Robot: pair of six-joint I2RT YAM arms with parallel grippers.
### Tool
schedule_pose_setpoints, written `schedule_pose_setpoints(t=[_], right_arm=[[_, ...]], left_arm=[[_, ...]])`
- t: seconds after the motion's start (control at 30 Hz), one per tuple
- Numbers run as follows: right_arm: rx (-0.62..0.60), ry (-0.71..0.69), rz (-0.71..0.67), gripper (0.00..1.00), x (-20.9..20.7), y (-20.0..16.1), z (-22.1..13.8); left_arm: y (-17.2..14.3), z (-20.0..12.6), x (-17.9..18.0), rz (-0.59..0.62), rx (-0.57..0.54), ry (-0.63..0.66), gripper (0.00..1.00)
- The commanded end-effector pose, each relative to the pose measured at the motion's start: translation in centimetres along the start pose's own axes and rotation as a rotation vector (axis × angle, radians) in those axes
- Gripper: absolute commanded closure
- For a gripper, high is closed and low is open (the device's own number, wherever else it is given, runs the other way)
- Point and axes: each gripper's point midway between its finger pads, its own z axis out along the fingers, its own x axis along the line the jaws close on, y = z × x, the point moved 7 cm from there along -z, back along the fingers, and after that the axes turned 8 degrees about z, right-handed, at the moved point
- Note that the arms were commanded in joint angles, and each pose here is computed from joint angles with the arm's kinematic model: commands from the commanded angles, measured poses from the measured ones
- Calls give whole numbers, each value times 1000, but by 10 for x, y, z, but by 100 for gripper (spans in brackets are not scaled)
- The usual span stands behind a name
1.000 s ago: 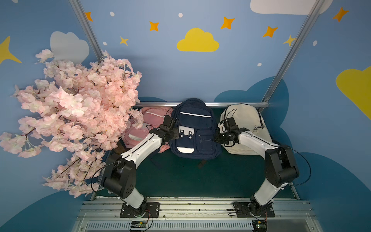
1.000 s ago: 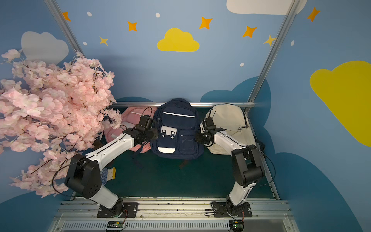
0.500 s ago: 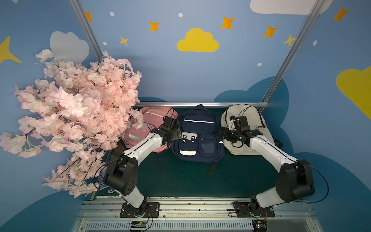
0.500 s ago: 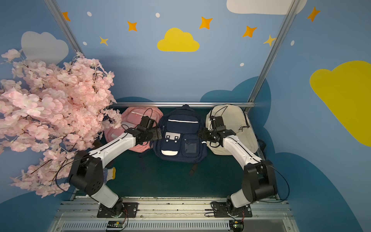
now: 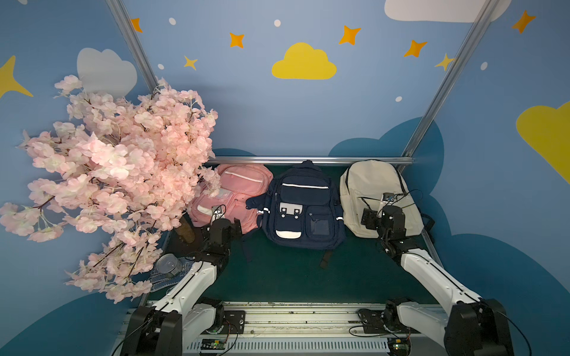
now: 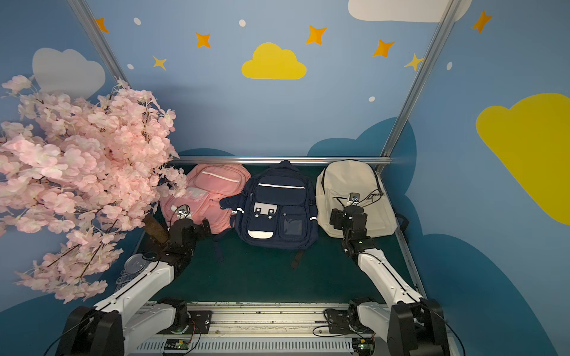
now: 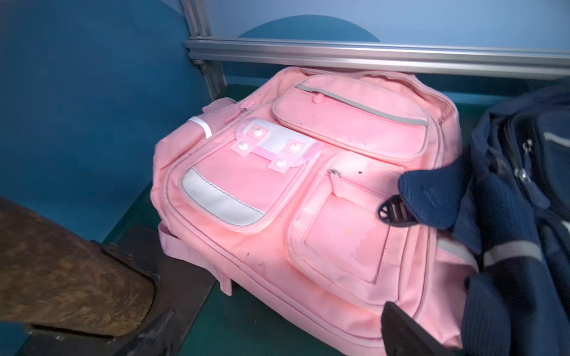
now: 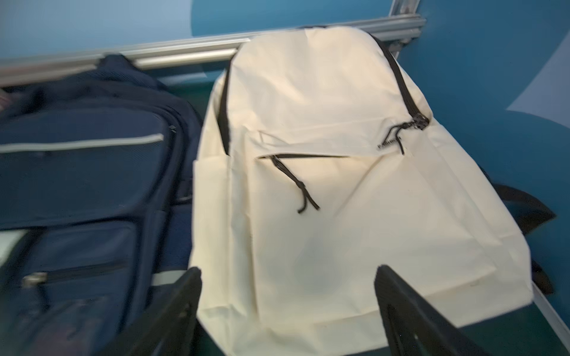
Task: Zip up the backpack
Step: Place the backpack at the center of the board, then reset both arms
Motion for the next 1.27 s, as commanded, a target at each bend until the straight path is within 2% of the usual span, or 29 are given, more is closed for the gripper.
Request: schedule_pose_setpoints(t=[0.0, 0.1, 0.17, 0.27, 0.33, 0.4, 0.43, 0.47, 0.53, 0.57, 0.67, 0.8, 1.23], right_arm=[[-143, -146, -77, 8, -13, 1, 16], [-125, -199, -109, 8, -18, -20, 31], [-198, -186, -121, 8, -14, -20, 35], [-199, -80, -127, 7, -6, -21, 35], [-218, -8, -70, 7, -11, -28, 33], [-248, 15, -20, 6, -22, -35, 34], [-242, 36, 2, 6, -25, -40, 36], [-235, 53, 3, 7, -26, -43, 40], [-266, 103, -14, 6, -20, -40, 44], [-229, 111, -16, 6, -18, -39, 46], [-121, -13, 15, 6, -24, -33, 61], [-190, -6, -4, 6, -23, -35, 59], [-172, -9, 2, 6, -23, -35, 60]], left_arm=[[10, 8, 4, 64, -195, -8, 0], [2, 26, 4, 53, -158, -66, 0], [4, 30, 3, 39, -168, -106, 0], [7, 38, 2, -14, -175, -195, 0], [-2, 47, 0, -33, -178, -256, 0], [-14, 58, -2, -56, -190, -249, 0], [-12, 59, -4, -43, -248, -263, 0], [-14, 57, -5, -39, -228, -282, 0], [-11, 64, -3, -35, -108, -269, 0], [-7, 70, -3, -36, -93, -267, 0], [-8, 73, -5, -34, -137, -263, 0], [-8, 72, -4, -33, -128, -261, 0], [-8, 73, -4, -34, -126, -259, 0]])
